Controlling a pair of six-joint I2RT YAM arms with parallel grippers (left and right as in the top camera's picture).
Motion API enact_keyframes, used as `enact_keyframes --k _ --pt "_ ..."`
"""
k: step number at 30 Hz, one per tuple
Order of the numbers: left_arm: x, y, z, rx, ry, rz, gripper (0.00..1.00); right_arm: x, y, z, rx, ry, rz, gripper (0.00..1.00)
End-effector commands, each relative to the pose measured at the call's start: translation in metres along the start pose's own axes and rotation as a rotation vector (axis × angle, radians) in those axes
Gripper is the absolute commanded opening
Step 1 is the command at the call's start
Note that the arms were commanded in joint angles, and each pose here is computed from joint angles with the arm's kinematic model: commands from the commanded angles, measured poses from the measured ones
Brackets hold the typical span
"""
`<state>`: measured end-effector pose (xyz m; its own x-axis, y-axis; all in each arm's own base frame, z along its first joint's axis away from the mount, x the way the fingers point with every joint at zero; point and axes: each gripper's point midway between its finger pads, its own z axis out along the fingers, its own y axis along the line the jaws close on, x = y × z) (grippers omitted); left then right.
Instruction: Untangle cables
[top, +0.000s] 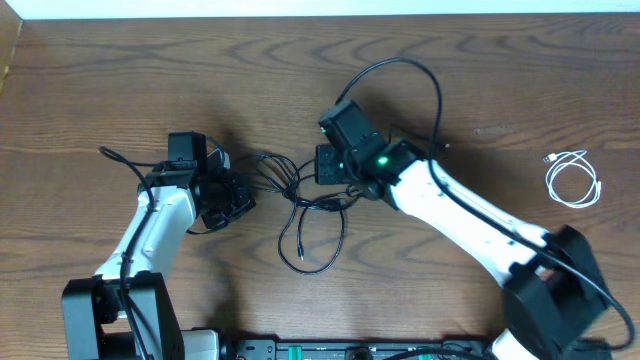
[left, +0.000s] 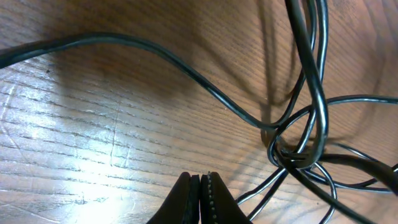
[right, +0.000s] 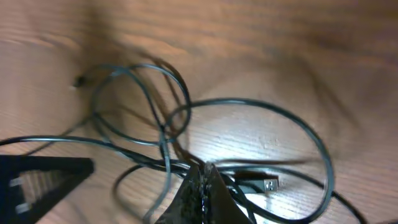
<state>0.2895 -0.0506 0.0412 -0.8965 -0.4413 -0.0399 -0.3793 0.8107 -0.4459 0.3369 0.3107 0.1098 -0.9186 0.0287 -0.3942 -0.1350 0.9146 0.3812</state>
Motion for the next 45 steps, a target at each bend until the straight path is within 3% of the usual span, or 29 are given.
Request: enact_keyframes --k 1,9,14,23,30,35,40,43,44,45 --pt "-0.005 0.000 -0.003 -0.009 -0.023 0.000 0.07 0.035 0.007 0.022 -0.034 0.157 0.032 0.01" --pt "-0.005 0.001 -0.003 -0.009 -0.023 0.000 0.08 0.114 0.013 0.049 0.044 0.359 -0.062 0.01" --pt "-0.005 0.001 -0.003 -0.009 -0.023 0.000 0.08 0.136 0.024 0.049 0.042 0.398 -0.115 0.01" --pt "-0.005 0.001 -0.003 -0.010 -0.023 0.000 0.08 0.102 0.066 -0.015 -0.149 0.274 -0.278 0.01" --pt "-0.005 0.001 -0.003 -0.009 -0.023 0.000 0.07 0.067 0.058 -0.052 -0.114 0.133 -0.258 0.01" --pt "-0.005 0.001 -0.003 -0.010 -0.023 0.000 0.07 0.079 0.050 -0.040 -0.079 0.178 -0.204 0.02" --pt "-0.004 0.001 -0.003 -0.012 -0.017 -0.003 0.09 0.120 0.048 -0.009 -0.017 0.288 -0.188 0.01" --pt "-0.004 0.001 -0.004 -0.010 -0.016 -0.002 0.17 0.151 0.049 0.008 0.023 0.357 -0.221 0.01" --pt "-0.003 0.000 -0.003 -0.004 -0.012 -0.003 0.28 0.162 0.048 0.014 0.037 0.379 -0.226 0.01" --pt "-0.002 -0.002 -0.003 0.006 -0.008 -0.002 0.45 0.175 0.047 0.021 0.060 0.406 -0.226 0.01"
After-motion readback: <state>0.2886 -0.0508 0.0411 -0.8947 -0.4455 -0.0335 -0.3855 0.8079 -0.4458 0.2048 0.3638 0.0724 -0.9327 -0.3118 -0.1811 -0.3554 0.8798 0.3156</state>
